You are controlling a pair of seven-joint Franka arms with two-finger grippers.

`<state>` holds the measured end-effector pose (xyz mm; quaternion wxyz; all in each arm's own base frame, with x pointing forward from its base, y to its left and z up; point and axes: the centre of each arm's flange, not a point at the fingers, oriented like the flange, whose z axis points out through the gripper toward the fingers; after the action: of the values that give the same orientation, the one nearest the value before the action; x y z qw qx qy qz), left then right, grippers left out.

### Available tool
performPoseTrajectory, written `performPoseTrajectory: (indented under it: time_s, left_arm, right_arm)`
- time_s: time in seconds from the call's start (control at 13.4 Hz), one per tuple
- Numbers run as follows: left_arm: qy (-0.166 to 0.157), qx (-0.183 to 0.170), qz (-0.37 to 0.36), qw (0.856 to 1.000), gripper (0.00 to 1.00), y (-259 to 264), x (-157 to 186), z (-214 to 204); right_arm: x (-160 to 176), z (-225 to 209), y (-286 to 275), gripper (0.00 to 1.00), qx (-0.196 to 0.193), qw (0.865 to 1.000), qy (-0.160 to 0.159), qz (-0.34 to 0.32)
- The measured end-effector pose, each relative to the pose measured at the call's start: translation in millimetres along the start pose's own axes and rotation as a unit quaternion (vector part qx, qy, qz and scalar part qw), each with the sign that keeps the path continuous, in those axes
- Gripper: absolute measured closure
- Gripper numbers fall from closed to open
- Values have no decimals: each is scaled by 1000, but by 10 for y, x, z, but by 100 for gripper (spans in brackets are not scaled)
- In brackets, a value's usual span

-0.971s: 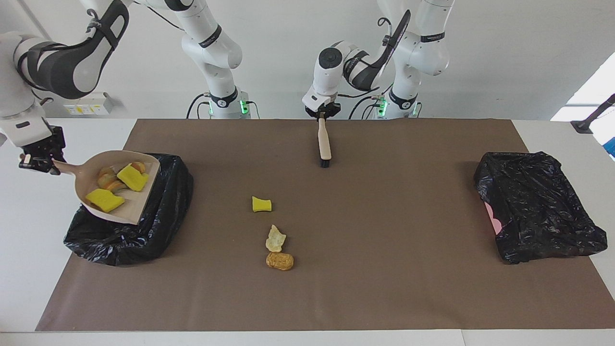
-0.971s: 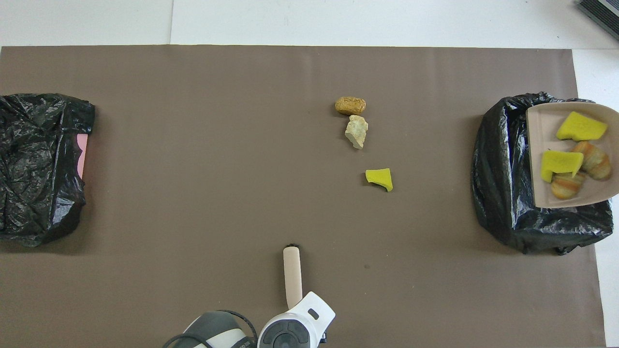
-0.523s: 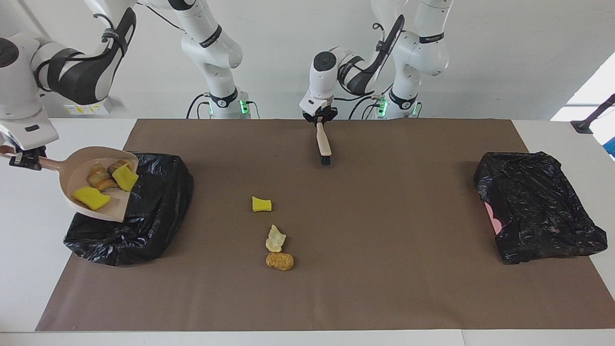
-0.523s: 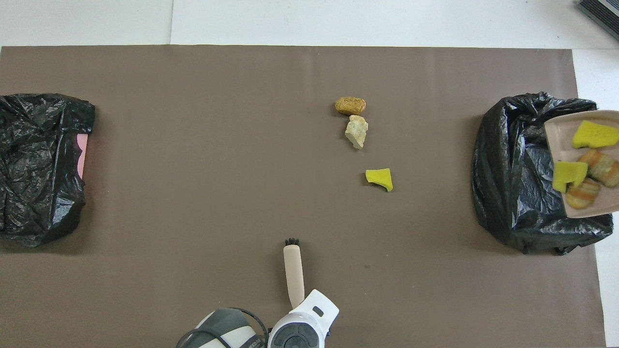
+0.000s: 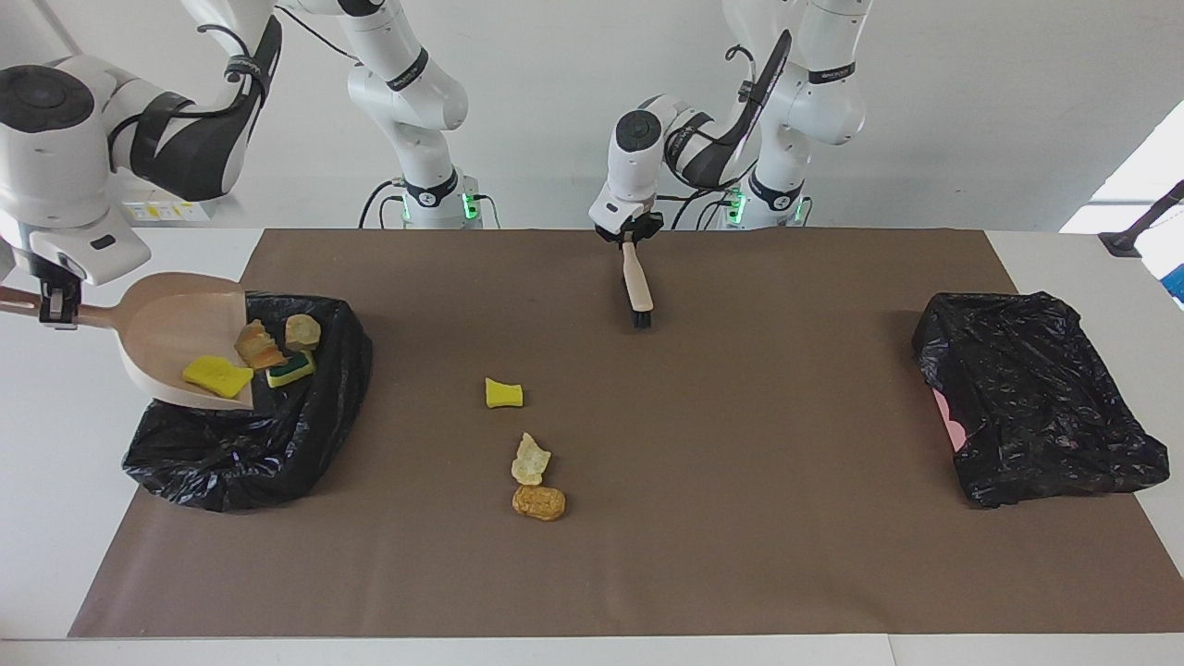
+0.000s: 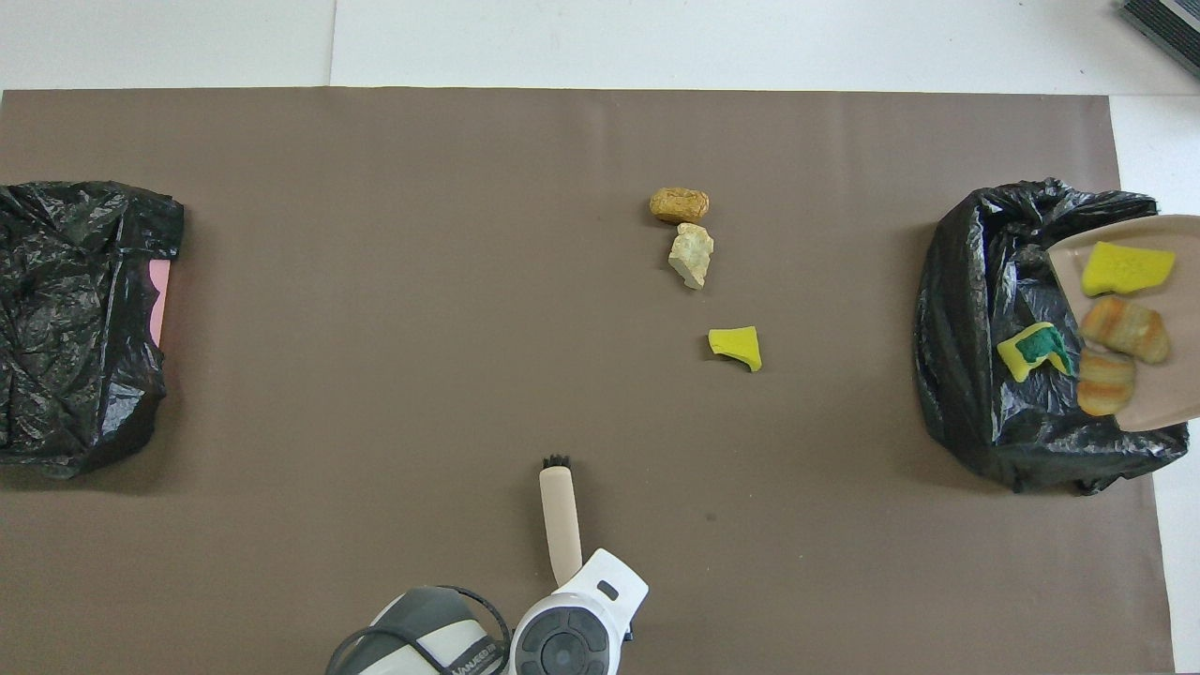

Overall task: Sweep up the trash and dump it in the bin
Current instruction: 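Tip the dustpan over the trash bag with the right gripper, then bring the empty dustpan back to the table center with the right gripper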

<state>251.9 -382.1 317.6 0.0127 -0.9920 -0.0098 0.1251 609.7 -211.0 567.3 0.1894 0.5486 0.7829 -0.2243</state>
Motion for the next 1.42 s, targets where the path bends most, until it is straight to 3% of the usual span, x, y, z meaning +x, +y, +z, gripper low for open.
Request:
performPoseTrajectory:
  time_s: [0.67, 0.97, 1.12, 1.34, 1.42]
  left_arm:
    - [-17, -6, -9, 1000, 74, -2, 21, -58]
    - [-17, -11, -10, 1000, 73, 24, 28, -105]
    - [-17, -11, -10, 1000, 70, 24, 30, -108]
    - [-18, -11, -10, 1000, 67, 24, 30, -107]
    - [-18, -11, -10, 1000, 62, 24, 30, -107]
  right_arm:
    - [-134, -584, -181, 69, -4, 996, -84, -11]
    - [-128, -609, -180, 69, -4, 996, -88, -12]
    - [-88, -594, -172, 69, -12, 998, -66, 3]
    - [82, -531, -165, 69, -30, 998, -1, 51]
    - [156, -514, -172, 69, -32, 997, 15, 74]
